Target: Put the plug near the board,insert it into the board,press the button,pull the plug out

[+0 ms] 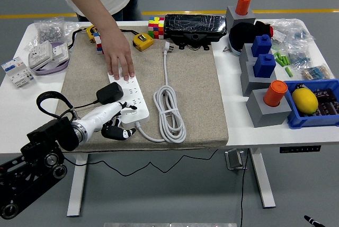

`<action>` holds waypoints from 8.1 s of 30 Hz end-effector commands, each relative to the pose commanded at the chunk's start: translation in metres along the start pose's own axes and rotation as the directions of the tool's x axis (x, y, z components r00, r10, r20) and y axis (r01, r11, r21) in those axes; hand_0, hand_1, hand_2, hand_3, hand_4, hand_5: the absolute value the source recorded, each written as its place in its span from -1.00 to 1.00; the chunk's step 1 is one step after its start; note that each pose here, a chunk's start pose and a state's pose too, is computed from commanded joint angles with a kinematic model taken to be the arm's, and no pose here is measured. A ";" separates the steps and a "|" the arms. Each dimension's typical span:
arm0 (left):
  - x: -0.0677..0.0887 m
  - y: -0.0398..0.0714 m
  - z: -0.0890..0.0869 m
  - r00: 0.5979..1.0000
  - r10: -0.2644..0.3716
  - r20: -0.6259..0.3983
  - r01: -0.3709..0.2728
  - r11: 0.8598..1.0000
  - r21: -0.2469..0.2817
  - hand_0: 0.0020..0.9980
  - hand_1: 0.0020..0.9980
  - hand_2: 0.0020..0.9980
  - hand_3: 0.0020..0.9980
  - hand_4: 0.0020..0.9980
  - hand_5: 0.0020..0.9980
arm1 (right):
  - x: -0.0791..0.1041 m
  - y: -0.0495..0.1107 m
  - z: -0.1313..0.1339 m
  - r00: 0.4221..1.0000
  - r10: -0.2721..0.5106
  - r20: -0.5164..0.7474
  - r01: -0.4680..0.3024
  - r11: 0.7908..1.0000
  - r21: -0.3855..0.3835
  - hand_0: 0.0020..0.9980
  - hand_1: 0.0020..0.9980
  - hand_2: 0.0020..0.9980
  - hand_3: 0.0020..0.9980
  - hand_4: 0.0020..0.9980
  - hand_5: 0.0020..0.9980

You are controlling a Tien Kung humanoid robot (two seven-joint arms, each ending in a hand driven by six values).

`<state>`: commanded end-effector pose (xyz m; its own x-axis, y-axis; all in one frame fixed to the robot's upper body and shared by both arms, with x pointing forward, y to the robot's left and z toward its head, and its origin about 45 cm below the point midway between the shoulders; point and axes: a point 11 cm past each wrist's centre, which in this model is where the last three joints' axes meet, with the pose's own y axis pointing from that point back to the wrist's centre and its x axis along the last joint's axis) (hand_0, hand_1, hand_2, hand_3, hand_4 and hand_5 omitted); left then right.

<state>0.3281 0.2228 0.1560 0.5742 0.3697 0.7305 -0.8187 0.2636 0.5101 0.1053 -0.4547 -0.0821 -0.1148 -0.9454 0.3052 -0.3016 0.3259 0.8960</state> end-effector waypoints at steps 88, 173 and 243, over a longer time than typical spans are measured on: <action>0.058 -0.046 -0.053 0.954 0.286 -0.090 -0.278 0.956 0.094 0.31 0.34 0.17 0.16 0.70 -0.50 | 0.000 0.000 0.002 1.000 0.000 0.005 0.000 1.000 -0.002 0.32 0.33 0.33 0.16 1.00 0.11; 0.112 0.025 -0.086 0.516 0.400 -0.757 -0.549 0.833 0.066 -0.04 0.05 0.15 0.22 0.84 -0.07 | -0.006 0.000 0.004 1.000 -0.010 0.001 0.010 1.000 -0.006 0.32 0.32 0.32 0.16 1.00 0.12; 0.089 0.033 -0.127 0.466 0.440 -0.768 -0.485 0.853 0.194 -0.05 0.01 0.11 0.17 0.62 -0.11 | -0.012 0.000 0.016 0.999 -0.006 0.052 0.008 0.999 -0.031 0.31 0.32 0.32 0.16 1.00 0.12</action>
<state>0.3527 0.3774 0.1800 -0.0897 0.9723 0.2158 -0.9774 -0.1277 0.1688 0.0910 -0.4429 -0.0907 -0.1622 -0.9456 0.2821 -0.2729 0.3178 0.9081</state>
